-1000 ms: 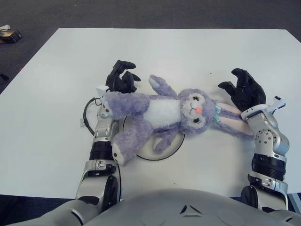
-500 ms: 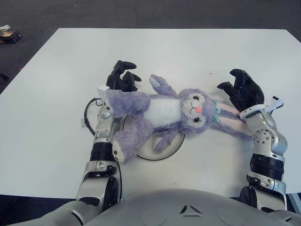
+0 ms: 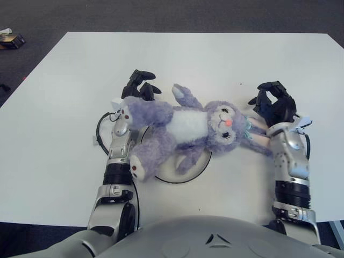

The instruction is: Put the doll into the plate.

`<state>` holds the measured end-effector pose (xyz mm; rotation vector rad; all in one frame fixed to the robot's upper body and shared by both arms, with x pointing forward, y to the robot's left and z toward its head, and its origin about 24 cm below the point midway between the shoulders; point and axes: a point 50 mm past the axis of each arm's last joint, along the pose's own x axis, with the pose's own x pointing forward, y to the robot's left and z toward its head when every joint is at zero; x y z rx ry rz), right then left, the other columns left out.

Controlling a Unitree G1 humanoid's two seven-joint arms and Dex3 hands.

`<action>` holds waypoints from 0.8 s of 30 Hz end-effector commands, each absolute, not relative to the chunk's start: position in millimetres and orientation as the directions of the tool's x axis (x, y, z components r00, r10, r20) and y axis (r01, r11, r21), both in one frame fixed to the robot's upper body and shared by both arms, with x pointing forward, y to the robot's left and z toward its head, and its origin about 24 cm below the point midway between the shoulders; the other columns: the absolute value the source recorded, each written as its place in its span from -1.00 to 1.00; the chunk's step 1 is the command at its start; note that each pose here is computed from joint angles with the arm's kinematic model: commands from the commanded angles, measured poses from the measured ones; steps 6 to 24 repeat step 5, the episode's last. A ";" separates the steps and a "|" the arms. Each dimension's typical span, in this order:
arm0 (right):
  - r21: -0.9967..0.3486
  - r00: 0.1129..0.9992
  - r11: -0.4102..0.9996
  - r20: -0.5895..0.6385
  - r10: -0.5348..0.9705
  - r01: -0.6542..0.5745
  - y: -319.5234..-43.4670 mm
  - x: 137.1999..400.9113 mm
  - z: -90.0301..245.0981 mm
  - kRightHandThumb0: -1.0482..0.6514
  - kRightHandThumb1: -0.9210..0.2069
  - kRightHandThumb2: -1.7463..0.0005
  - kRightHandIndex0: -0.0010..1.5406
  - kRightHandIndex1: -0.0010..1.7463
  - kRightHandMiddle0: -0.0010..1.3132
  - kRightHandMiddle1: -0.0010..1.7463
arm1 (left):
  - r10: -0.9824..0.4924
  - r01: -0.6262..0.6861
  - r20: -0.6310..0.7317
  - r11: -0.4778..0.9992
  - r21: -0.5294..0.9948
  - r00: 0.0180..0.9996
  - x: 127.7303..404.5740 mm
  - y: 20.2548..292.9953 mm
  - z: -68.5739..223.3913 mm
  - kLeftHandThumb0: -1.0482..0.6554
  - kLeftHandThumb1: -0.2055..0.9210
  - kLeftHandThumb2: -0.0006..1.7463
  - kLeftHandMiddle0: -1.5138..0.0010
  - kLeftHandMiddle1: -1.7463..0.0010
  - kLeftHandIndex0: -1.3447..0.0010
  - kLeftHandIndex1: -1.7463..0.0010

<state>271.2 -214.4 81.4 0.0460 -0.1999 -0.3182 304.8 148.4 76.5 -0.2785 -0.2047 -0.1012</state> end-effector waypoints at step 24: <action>-0.045 0.910 0.941 0.272 -0.312 0.336 -210.9 268.1 71.1 0.23 0.01 -0.45 -0.21 0.92 -0.42 1.00 | -0.059 0.112 0.197 0.957 -0.268 0.979 303.7 149.4 74.0 0.22 0.18 0.27 0.31 -1.00 0.43 -0.82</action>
